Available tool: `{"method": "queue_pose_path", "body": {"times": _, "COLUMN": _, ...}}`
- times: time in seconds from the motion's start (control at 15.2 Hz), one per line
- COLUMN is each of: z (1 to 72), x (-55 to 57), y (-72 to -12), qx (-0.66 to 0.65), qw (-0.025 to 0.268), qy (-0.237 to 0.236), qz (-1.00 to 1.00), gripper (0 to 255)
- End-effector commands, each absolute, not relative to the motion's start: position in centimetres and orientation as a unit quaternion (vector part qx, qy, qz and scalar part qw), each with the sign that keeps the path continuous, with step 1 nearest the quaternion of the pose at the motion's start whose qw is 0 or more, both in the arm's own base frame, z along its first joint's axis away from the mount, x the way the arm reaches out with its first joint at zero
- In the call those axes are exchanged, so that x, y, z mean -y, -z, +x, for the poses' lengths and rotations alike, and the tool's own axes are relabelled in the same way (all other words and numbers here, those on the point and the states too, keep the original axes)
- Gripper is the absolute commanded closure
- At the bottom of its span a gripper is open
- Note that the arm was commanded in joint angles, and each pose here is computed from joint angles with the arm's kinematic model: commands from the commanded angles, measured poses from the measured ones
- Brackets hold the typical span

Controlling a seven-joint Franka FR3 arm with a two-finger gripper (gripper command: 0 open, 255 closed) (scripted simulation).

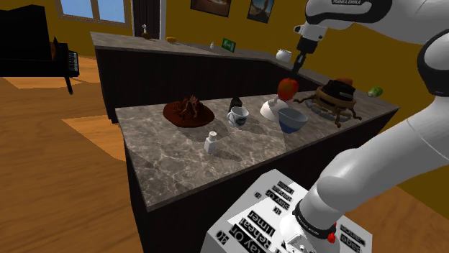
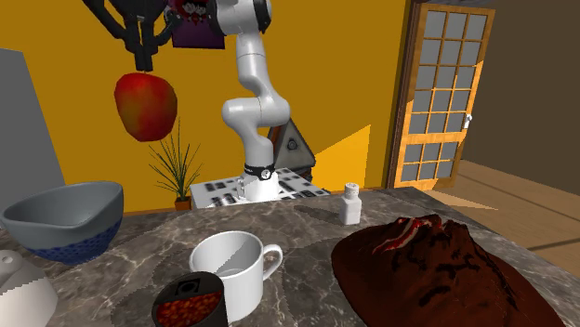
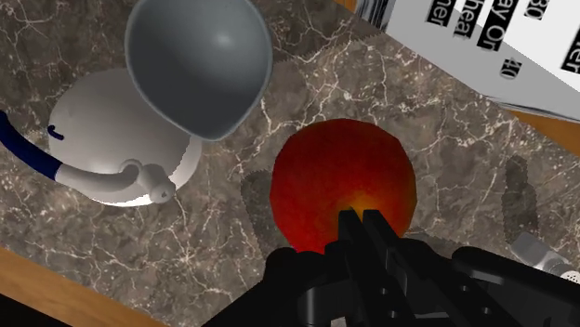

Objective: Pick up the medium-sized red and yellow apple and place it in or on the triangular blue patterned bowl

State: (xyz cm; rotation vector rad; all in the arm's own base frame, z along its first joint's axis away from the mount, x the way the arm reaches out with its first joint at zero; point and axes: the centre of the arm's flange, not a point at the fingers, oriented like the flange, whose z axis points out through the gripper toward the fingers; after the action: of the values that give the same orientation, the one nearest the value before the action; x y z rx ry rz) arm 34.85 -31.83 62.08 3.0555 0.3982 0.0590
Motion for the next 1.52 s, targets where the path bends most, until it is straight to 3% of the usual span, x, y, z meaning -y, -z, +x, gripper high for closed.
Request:
{"method": "queue_pose_path", "body": {"times": 0.0, "z": 34.0, "x": 34.2, "y": -62.7, "qx": -0.130, "qw": 0.030, "qy": -0.019, "qz": 0.991, "gripper": 255}}
{"method": "queue_pose_path", "body": {"times": 0.66, "z": 30.3, "x": 46.9, "y": -66.7, "qx": -0.130, "qw": 0.030, "qy": -0.019, "qz": 0.991, "gripper": 255}}
{"method": "queue_pose_path", "body": {"times": 1.45, "z": 30.3, "x": 46.9, "y": -60.4, "qx": -0.130, "qw": 0.030, "qy": -0.019, "qz": 0.991, "gripper": 255}}
